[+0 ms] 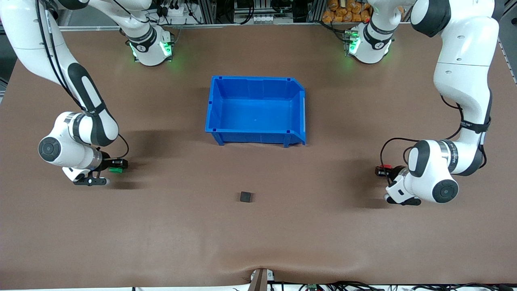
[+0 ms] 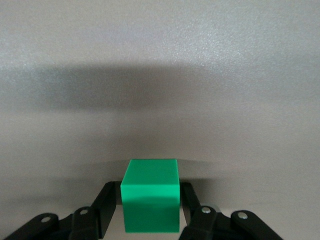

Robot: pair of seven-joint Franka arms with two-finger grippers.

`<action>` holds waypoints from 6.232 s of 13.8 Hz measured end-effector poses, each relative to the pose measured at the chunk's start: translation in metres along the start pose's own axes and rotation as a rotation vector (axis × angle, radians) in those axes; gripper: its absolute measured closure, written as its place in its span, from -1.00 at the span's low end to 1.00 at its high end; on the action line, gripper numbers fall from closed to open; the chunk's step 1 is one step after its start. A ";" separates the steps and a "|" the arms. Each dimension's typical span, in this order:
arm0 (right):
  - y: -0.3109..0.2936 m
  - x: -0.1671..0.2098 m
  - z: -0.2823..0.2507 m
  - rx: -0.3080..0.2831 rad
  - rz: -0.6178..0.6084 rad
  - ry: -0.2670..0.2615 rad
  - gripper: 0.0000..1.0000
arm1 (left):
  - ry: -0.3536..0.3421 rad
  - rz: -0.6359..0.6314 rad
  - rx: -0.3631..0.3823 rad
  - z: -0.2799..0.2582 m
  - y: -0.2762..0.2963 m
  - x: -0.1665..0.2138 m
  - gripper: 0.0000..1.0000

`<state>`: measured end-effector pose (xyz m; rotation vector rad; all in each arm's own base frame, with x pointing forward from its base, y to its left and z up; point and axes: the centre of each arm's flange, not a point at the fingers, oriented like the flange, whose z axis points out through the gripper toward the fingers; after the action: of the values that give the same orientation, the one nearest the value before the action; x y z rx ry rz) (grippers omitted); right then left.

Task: Attach green and red cubes to black cube
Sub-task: 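Close the right gripper on the green cube while the left gripper grips red, then carry the red cube with the left gripper beside the black cube, then press the red cube against the black cube and open the left gripper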

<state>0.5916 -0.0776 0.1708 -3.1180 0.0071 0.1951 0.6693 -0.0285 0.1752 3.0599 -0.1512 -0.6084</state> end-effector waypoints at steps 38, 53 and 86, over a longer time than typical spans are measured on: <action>0.017 0.044 -0.107 -0.124 -0.919 0.191 0.21 | 0.116 -0.883 -0.341 -0.082 0.192 0.015 0.21; -0.139 0.078 -0.146 -0.209 -1.615 0.215 0.21 | 0.116 -1.342 -0.745 -0.033 0.348 0.032 0.21; -0.273 0.149 -0.070 -0.032 -1.314 0.284 0.21 | 0.093 -1.413 -0.840 0.014 0.414 0.041 0.21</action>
<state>0.7493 0.1933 0.2267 -2.4371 -1.8665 -0.2704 0.6639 -0.4447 0.1618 1.9067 1.7864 -0.3143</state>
